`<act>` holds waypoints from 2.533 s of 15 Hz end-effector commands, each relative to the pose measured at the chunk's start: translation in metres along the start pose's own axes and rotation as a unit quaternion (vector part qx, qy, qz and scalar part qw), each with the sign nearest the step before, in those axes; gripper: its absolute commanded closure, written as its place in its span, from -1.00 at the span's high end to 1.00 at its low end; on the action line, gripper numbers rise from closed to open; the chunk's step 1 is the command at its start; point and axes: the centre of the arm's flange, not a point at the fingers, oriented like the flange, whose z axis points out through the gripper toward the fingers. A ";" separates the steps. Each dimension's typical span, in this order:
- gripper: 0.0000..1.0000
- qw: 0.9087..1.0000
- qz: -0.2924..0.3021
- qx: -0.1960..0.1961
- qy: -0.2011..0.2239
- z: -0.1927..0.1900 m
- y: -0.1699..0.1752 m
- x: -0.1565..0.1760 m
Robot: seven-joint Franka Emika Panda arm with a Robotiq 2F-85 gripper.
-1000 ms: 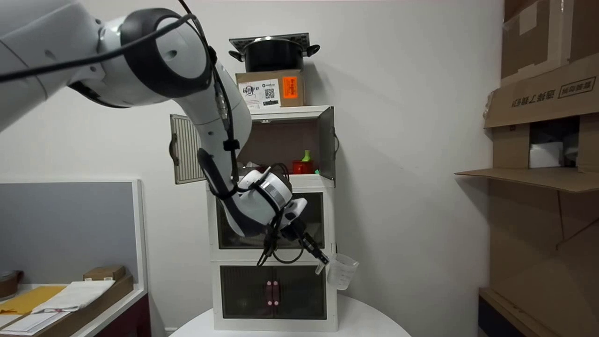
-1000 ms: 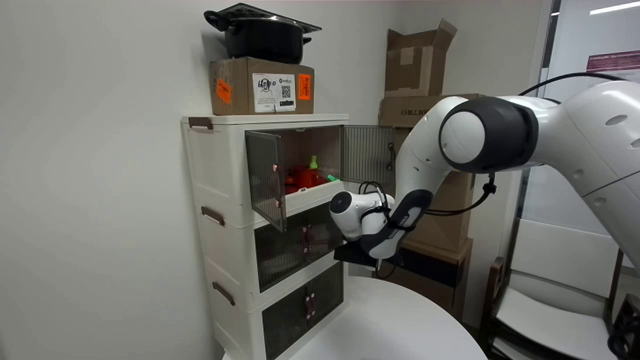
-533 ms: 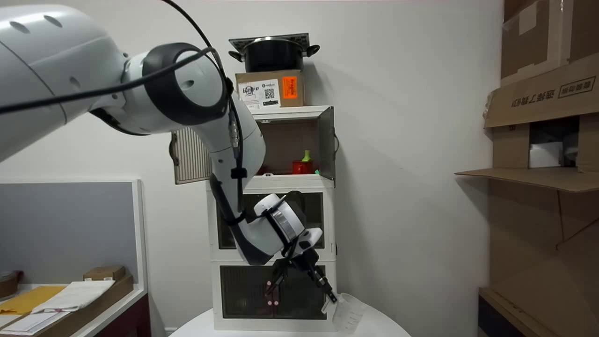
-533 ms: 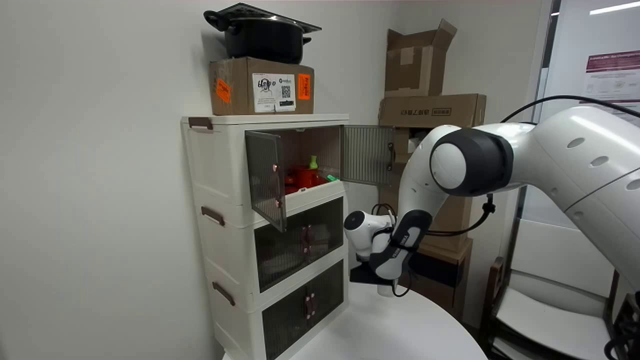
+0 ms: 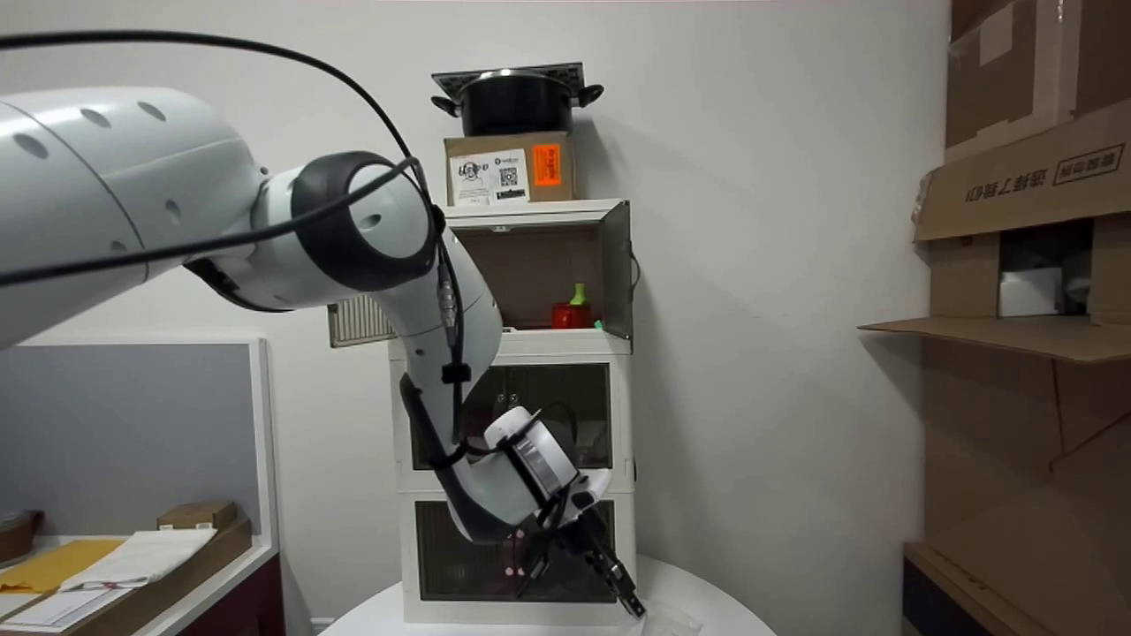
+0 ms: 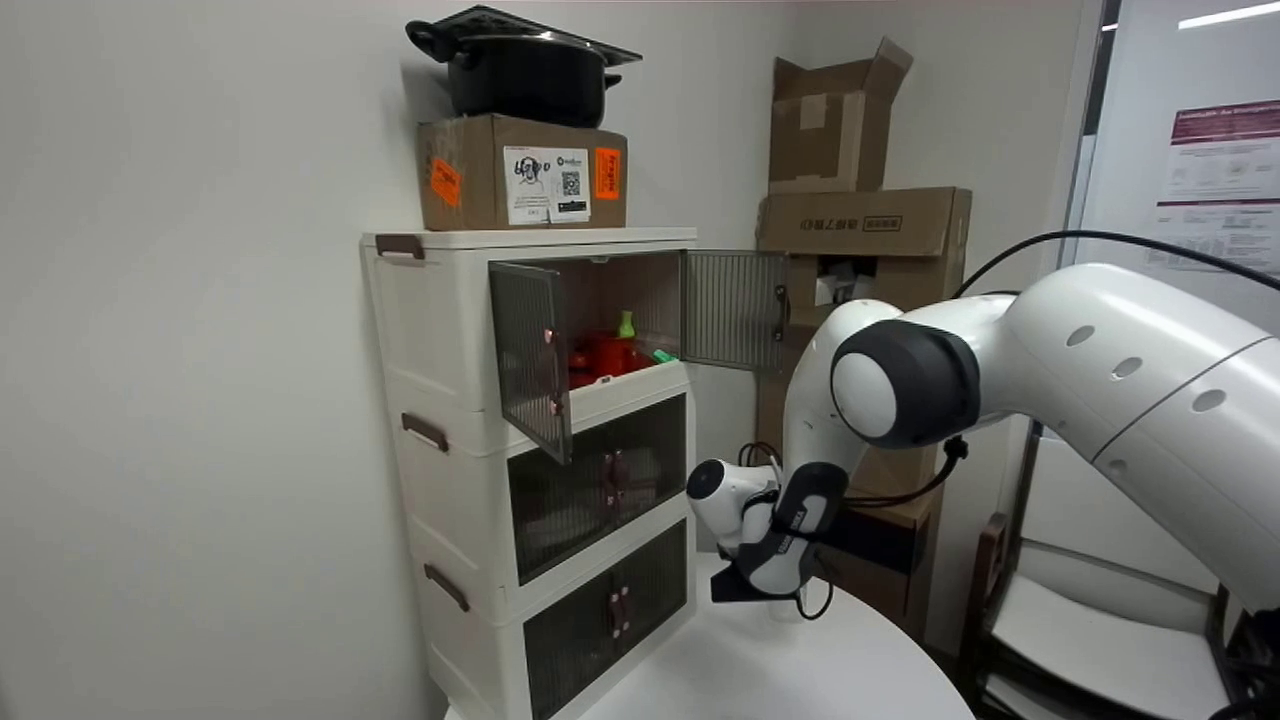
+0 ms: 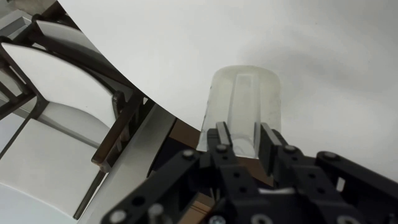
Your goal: Remove the jar from the top cabinet
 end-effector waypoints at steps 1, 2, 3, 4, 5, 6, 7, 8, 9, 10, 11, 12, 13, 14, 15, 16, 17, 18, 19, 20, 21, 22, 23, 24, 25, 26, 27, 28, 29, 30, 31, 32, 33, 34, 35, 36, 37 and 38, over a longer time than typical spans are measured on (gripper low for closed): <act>-0.80 0.999 -0.033 -0.016 0.021 0.015 -0.023 0.003; -0.80 0.999 -0.041 -0.020 0.025 0.017 -0.026 0.000; -0.80 0.998 -0.051 -0.025 0.029 0.019 -0.028 -0.002; -0.80 0.998 -0.058 -0.027 0.028 0.023 -0.029 -0.005; -0.80 0.997 -0.064 -0.026 0.024 0.022 -0.032 -0.007; -0.80 0.997 -0.071 -0.023 0.019 0.025 -0.033 -0.010; -0.80 0.997 -0.077 -0.016 0.012 0.025 -0.035 -0.012; -0.80 0.997 -0.082 -0.012 0.008 0.026 -0.036 -0.014; -0.80 0.996 -0.087 -0.008 0.006 0.029 -0.037 -0.015; -0.80 0.996 -0.091 -0.005 0.004 0.031 -0.039 -0.017; -0.80 0.995 -0.097 -0.002 0.002 0.030 -0.041 -0.019; -0.80 0.995 -0.102 0.000 0.001 0.030 -0.042 -0.021; -0.80 0.994 -0.107 0.001 0.000 0.031 -0.043 -0.023; -0.80 0.994 -0.114 0.000 0.000 0.031 -0.045 -0.025; -0.80 0.993 -0.121 0.000 0.001 0.032 -0.047 -0.027; -0.80 0.992 -0.129 0.000 0.001 0.035 -0.046 -0.028; -0.81 0.991 -0.134 0.000 0.001 0.035 -0.047 -0.030; -0.80 0.990 -0.139 -0.001 0.002 0.036 -0.048 -0.030; -0.78 0.990 -0.144 -0.002 0.002 0.037 -0.049 -0.031; -0.76 0.989 -0.147 -0.001 0.002 0.038 -0.048 -0.031; 0.03 0.989 -0.151 0.001 0.003 0.038 -0.047 -0.031; 0.06 0.988 -0.152 0.002 0.004 0.039 -0.047 -0.029; 0.18 0.988 -0.152 0.003 0.005 0.039 -0.046 -0.027; 0.32 0.988 -0.152 0.003 0.006 0.039 -0.045 -0.025; 0.50 0.988 -0.152 0.004 0.009 0.039 -0.045 -0.024; 0.64 0.989 -0.150 0.007 0.011 0.039 -0.045 -0.023; 0.80 0.989 -0.146 0.010 0.012 0.037 -0.045 -0.022; 0.93 0.989 -0.144 0.015 0.014 0.019 -0.050 -0.014; 0.98 0.990 -0.140 0.021 0.016 0.010 -0.053 -0.011; 1.00 0.990 -0.136 0.026 0.019 0.003 -0.056 -0.006; 1.00 0.991 -0.132 0.032 0.022 -0.005 -0.060 -0.002; 1.00 0.991 -0.127 0.038 0.025 -0.016 -0.065 0.003; 1.00 0.991 -0.122 0.045 0.028 -0.025 -0.069 0.008; 1.00 0.991 -0.116 0.056 0.024 -0.040 -0.072 0.015; 1.00 0.991 -0.111 0.068 0.019 -0.055 -0.074 0.023; 1.00 0.991 -0.107 0.080 0.013 -0.070 -0.075 0.031; 1.00 0.990 -0.102 0.095 0.002 -0.088 -0.076 0.040; 1.00 0.989 -0.096 0.109 -0.017 -0.108 -0.076 0.049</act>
